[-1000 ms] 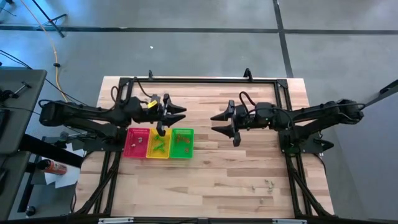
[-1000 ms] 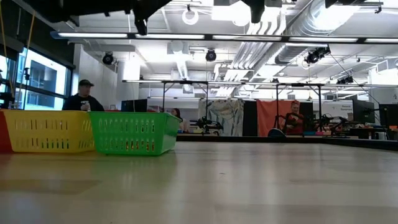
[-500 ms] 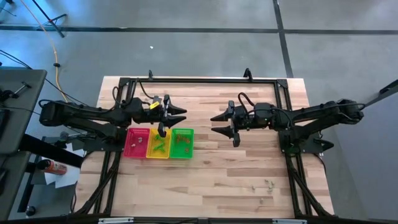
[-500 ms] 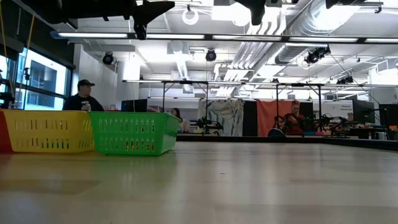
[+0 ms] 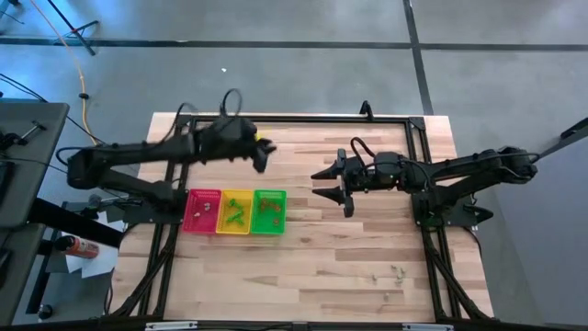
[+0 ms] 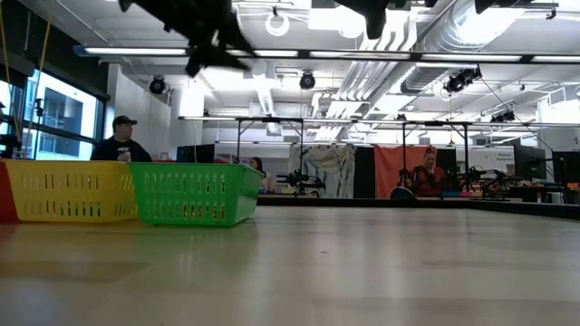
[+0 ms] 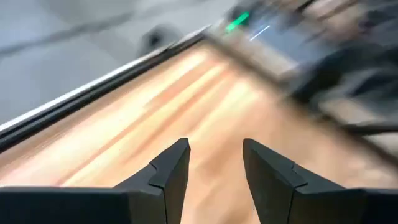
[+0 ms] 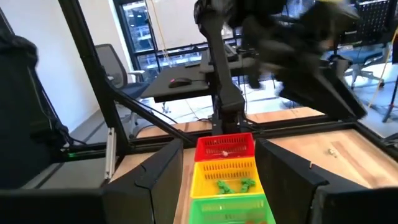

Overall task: Sort Halloween decoration
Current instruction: Put the white skull toy into the red bin

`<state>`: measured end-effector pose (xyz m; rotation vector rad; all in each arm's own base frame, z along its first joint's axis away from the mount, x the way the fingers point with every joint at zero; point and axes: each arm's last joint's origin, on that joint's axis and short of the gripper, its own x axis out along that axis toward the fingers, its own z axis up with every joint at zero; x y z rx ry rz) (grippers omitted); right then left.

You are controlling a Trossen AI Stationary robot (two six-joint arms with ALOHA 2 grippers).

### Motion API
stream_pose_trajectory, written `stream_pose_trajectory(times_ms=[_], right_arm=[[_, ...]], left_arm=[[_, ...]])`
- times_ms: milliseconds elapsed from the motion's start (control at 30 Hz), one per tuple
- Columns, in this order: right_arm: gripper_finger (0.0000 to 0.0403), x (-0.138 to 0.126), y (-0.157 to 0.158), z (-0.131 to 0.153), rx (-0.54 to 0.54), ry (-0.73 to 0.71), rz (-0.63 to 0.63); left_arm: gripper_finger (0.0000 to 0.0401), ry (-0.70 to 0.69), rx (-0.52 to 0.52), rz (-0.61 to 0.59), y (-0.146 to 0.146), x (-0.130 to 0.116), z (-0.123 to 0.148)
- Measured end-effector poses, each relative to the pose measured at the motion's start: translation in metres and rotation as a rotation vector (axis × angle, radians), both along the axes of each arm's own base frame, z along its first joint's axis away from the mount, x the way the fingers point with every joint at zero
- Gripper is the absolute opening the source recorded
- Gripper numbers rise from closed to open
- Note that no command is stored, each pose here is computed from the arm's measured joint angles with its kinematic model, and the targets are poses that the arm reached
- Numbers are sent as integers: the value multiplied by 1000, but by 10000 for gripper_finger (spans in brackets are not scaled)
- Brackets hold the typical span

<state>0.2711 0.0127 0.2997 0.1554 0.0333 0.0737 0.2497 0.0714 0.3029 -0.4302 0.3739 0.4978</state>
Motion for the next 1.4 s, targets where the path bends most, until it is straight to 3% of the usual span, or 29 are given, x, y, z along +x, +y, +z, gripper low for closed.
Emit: stream_pose_trajectory(times_ms=[200,400,533,667,833,1033,1400], right_arm=[[195,0,-9,0,-13,4,-34],[195,0,-17,-3,69,35,-94],[195,0,-21,-5,151,51,-172],[195,0,-23,-6,149,61,-222],[195,-1,-25,-8,116,78,-247],[195,-1,-29,-11,94,114,-262],[195,-3,-45,-15,108,153,-203]], left_arm=[[140,484,-61,224,71,-19,-5],[140,701,-258,426,141,-49,-49],[140,709,-508,512,166,-63,-79],[140,766,-640,521,176,-72,-101],[140,794,-692,644,177,-75,-119],[140,836,-726,894,169,-90,-138],[140,631,-768,1090,171,-92,-156]])
